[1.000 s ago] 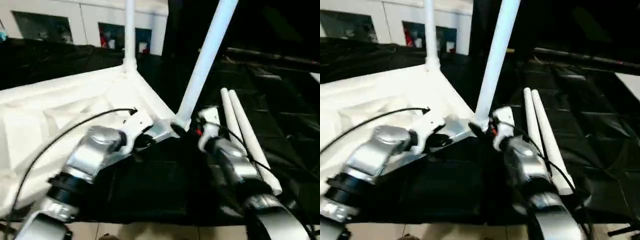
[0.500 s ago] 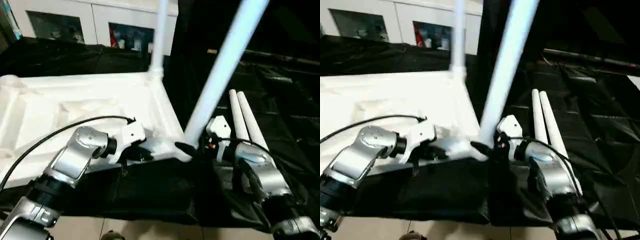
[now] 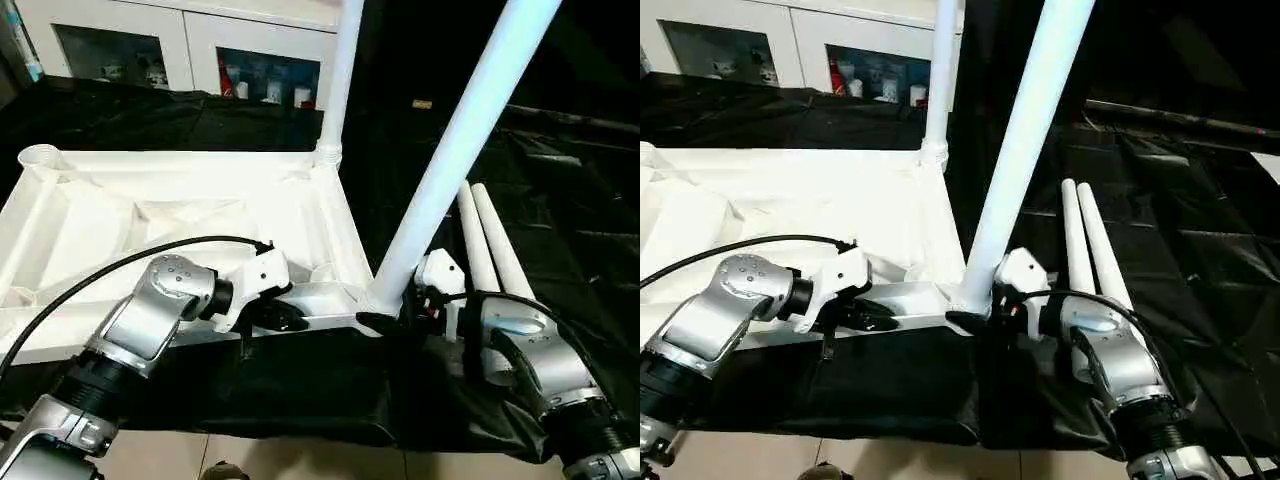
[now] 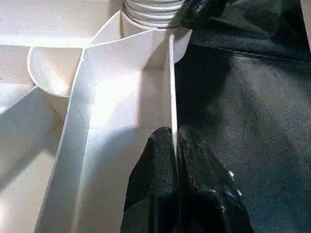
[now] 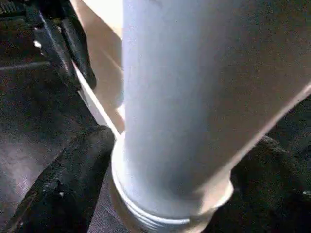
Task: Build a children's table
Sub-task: Rotate leg to tighten
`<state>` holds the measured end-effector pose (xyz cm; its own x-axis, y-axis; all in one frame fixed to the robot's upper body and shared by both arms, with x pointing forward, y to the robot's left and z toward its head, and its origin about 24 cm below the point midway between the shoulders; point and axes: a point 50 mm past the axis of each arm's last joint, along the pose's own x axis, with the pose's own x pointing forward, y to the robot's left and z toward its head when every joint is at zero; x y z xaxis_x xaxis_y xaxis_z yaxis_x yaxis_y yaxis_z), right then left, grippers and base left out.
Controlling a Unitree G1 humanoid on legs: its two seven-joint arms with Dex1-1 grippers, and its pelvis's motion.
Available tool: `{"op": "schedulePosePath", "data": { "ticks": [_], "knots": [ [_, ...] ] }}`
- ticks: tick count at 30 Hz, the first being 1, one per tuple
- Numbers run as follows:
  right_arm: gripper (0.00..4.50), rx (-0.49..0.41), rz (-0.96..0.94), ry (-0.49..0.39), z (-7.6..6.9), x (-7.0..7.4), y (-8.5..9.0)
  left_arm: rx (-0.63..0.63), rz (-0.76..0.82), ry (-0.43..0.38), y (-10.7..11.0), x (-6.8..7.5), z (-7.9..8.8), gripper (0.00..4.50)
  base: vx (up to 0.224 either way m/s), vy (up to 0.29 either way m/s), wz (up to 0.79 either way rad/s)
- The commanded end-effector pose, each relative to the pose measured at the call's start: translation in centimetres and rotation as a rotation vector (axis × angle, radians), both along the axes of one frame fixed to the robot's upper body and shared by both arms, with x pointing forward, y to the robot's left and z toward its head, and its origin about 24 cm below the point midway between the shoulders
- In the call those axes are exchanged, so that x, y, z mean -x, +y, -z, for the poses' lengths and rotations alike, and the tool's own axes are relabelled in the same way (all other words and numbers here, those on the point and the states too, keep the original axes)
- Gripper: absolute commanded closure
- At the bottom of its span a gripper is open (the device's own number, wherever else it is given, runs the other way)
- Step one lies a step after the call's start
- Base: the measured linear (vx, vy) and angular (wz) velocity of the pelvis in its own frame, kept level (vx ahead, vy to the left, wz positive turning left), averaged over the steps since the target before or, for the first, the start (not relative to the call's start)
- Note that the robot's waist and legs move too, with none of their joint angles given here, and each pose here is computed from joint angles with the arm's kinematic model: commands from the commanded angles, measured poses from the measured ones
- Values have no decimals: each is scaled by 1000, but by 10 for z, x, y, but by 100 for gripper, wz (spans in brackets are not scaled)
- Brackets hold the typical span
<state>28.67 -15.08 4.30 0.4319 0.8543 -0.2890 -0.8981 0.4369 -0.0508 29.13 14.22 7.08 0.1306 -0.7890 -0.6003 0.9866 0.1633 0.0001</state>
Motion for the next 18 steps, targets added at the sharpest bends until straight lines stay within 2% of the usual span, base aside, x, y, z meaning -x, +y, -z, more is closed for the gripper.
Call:
{"op": "schedulePosePath", "data": {
  "ticks": [1,2,9,13,18],
  "knots": [
    [71,0,12,3,-1,-3,0,31,64,7,-9,3,-2,450,0,0,0],
    [71,-1,18,-1,-1,-4,0,31,64,7,-9,2,-2,450,0,0,0],
    [144,-5,20,16,3,-3,1,25,61,12,-7,3,-1,450,0,0,0],
    [167,-26,54,28,8,-3,2,16,45,15,-7,3,1,450,0,0,0],
    [173,-77,444,71,28,-20,6,-14,-234,-39,-12,-17,12,450,0,0,0]
  ]
}}
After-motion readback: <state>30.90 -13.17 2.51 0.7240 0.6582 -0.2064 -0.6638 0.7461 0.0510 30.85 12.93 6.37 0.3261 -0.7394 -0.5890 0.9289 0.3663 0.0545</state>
